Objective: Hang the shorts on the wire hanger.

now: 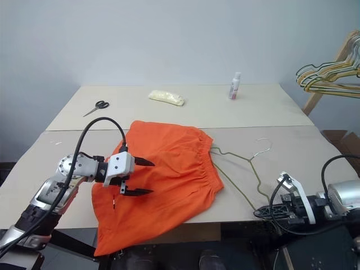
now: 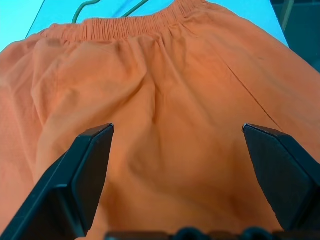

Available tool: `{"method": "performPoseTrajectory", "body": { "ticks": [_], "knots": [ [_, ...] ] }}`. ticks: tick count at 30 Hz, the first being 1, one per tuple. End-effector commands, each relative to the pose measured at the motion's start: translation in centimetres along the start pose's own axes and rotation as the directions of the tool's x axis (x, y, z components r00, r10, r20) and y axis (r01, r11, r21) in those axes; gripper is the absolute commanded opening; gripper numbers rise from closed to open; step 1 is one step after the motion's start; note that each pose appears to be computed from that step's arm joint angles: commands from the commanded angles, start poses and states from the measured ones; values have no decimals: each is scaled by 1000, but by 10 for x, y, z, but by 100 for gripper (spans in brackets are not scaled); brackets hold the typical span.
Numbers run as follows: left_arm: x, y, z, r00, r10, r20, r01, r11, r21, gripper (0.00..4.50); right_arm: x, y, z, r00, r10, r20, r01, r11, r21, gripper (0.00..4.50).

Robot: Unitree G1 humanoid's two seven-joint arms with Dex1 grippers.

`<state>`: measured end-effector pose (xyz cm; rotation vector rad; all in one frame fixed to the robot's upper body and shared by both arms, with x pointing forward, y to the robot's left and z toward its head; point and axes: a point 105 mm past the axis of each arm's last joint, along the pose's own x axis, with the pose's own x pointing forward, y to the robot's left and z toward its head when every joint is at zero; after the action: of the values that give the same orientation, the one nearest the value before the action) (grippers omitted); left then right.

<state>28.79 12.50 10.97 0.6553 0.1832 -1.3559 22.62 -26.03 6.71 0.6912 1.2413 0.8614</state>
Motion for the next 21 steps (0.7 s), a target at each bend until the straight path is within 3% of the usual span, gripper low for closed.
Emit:
{"method": "performPoseTrajectory", "body": {
  "ticks": [1, 13, 17, 21],
  "knots": [
    [-2, 4, 11, 1000, 17, 21, -18, 998, 52, 448, 3, 6, 10, 999, 43, -5, -43, 999, -29, 0],
    [-2, 0, 15, 999, 8, 46, -10, 999, 47, 448, 21, 4, 41, 996, 79, 35, -76, 995, -71, 0],
    [-3, 0, 26, 994, 7, 113, -11, 999, 37, 448, 29, 5, 48, 997, 71, 18, -69, 994, -89, 0],
    [-2, 2, 27, 993, 19, 117, -24, 999, 43, 448, 30, 2, 65, 997, 34, 76, -27, 995, -92, 0]
  ]
}}
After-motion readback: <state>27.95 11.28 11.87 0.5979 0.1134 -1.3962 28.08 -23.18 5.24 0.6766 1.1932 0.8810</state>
